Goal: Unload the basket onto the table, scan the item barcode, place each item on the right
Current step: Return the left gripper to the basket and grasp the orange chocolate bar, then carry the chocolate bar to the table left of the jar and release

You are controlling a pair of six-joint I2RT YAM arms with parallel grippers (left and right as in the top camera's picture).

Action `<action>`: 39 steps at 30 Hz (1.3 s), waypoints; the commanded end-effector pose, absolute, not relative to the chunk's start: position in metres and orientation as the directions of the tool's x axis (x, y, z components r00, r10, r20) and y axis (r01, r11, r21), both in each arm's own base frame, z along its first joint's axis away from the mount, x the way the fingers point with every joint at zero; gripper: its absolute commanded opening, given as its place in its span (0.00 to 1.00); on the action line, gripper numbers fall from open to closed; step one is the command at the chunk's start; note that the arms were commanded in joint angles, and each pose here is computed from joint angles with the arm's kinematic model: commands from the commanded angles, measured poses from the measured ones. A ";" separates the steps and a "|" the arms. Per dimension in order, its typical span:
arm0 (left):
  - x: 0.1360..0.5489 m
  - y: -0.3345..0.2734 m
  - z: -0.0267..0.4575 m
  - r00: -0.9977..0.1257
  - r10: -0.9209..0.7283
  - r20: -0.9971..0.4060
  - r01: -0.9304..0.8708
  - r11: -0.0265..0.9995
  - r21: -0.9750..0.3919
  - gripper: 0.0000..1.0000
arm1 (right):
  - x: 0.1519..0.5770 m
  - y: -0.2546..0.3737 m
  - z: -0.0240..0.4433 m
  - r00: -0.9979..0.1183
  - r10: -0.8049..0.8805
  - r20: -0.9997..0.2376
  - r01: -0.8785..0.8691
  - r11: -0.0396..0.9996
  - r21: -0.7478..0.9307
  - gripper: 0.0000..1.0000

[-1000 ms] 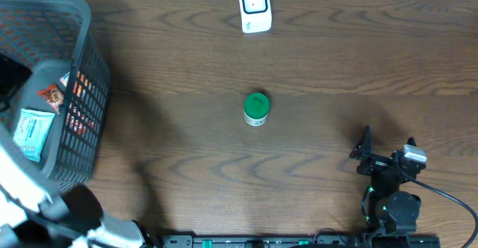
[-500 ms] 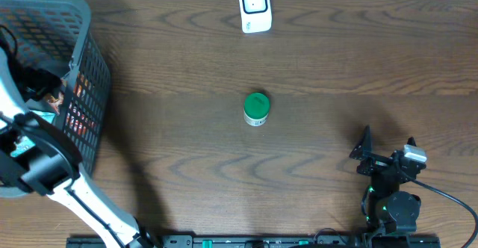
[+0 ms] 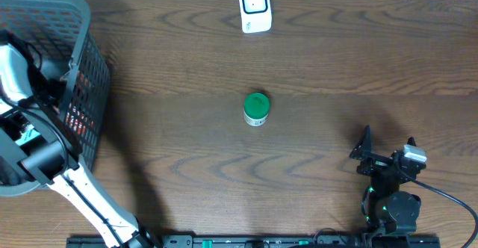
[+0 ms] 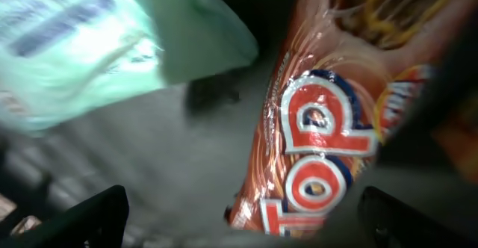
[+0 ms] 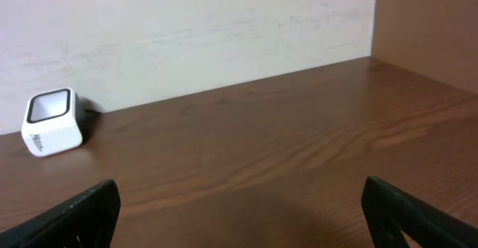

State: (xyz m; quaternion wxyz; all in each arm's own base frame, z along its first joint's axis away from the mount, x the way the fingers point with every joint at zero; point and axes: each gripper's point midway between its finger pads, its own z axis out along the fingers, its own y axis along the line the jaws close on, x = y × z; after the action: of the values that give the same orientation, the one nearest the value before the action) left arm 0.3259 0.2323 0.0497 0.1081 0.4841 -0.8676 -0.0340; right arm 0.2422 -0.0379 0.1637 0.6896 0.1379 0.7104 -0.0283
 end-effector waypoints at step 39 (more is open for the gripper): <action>0.299 0.209 0.322 -0.379 -0.784 -0.492 -0.853 0.502 -0.143 0.07 | 0.242 -0.039 0.163 -0.016 0.143 -0.990 0.239 0.962 0.134 0.99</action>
State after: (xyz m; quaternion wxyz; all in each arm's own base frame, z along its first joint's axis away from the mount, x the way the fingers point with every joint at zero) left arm 0.3024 0.2453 0.2671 -0.1665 0.5054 -0.8336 -0.1481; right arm 0.2422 -0.0378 0.1637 0.6896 0.1377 0.7105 -0.0281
